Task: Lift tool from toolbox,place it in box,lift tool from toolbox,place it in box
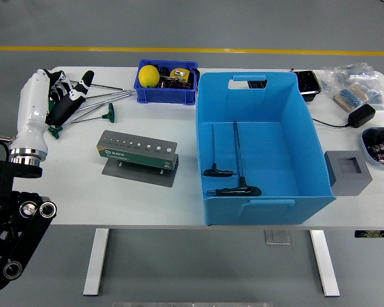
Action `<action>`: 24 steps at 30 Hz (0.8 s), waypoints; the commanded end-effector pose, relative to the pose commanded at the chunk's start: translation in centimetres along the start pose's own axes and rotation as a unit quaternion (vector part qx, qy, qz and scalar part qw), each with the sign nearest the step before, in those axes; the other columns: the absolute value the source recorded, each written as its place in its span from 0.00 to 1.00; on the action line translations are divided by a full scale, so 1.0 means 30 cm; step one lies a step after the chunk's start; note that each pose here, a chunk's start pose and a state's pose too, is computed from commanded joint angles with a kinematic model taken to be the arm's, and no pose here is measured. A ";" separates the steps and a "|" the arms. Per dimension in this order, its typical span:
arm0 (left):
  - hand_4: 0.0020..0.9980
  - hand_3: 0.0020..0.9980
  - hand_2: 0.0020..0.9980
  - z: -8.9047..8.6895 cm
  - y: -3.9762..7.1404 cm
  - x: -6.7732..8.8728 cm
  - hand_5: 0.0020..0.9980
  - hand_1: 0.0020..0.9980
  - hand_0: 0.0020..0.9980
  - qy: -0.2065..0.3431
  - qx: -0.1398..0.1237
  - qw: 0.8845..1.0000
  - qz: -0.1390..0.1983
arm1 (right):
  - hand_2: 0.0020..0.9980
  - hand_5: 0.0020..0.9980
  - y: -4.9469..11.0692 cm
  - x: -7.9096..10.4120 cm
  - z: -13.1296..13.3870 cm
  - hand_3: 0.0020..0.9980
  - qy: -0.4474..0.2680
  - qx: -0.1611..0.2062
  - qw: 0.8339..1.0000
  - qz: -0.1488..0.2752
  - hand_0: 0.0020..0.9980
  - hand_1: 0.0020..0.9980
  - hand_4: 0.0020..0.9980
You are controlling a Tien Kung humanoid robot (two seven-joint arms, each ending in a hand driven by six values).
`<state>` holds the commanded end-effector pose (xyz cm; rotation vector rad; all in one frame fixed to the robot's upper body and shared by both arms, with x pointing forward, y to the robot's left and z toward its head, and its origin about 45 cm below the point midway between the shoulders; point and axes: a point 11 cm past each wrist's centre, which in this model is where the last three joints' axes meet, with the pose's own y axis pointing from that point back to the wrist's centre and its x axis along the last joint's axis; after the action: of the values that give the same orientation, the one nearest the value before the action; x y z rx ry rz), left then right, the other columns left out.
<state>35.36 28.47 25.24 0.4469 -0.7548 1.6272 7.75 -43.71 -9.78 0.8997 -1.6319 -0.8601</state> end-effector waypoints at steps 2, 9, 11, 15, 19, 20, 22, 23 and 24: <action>0.96 0.84 1.00 0.000 0.003 -0.017 1.00 1.00 1.00 -0.007 0.000 1.000 -0.019 | 0.71 0.75 0.000 -0.001 0.003 0.56 -0.001 -0.001 1.000 0.000 0.65 0.63 0.80; 1.00 0.99 1.00 0.013 0.012 -0.024 0.96 1.00 0.99 0.041 -0.016 0.999 -0.011 | 0.71 0.75 0.000 -0.002 0.003 0.56 0.000 -0.001 1.000 0.000 0.65 0.63 0.80; 1.00 1.00 1.00 0.014 0.014 -0.015 0.85 1.00 0.86 0.069 -0.019 0.997 0.000 | 0.71 0.75 0.000 -0.001 0.001 0.56 0.001 -0.001 1.000 0.000 0.65 0.63 0.80; 1.00 1.00 1.00 0.008 0.017 -0.002 0.85 1.00 0.86 0.106 -0.017 0.994 0.018 | 0.71 0.75 0.000 0.000 0.000 0.56 -0.001 0.000 1.000 0.000 0.65 0.63 0.80; 1.00 1.00 1.00 -0.013 0.031 0.030 0.79 0.75 0.53 0.159 0.002 0.984 0.084 | 0.71 0.75 0.000 0.000 -0.001 0.56 -0.002 0.001 1.000 0.000 0.65 0.63 0.80; 1.00 1.00 1.00 -0.021 0.034 0.043 0.79 0.75 0.53 0.173 0.007 0.979 0.105 | 0.71 0.75 0.000 0.000 0.000 0.56 -0.002 0.001 1.000 0.000 0.65 0.63 0.80; 1.00 1.00 1.00 -0.027 0.041 0.060 0.79 0.75 0.53 0.204 0.013 0.970 0.130 | 0.71 0.75 0.000 0.000 0.003 0.56 -0.003 0.000 1.000 0.000 0.65 0.63 0.80; 1.00 1.00 1.00 -0.029 0.041 0.062 0.79 0.75 0.53 0.219 0.014 0.967 0.132 | 0.71 0.75 0.000 0.000 0.003 0.56 -0.003 -0.001 1.000 0.000 0.65 0.63 0.80; 1.00 1.00 0.86 -0.035 0.041 0.062 0.80 0.57 0.47 0.236 0.020 0.962 0.133 | 0.71 0.75 0.000 0.000 0.003 0.56 -0.002 -0.001 1.000 0.000 0.65 0.63 0.80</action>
<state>33.93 30.46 25.44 -0.0275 -0.4326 1.9059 7.67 -43.70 -9.80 0.8981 -1.6345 -0.8633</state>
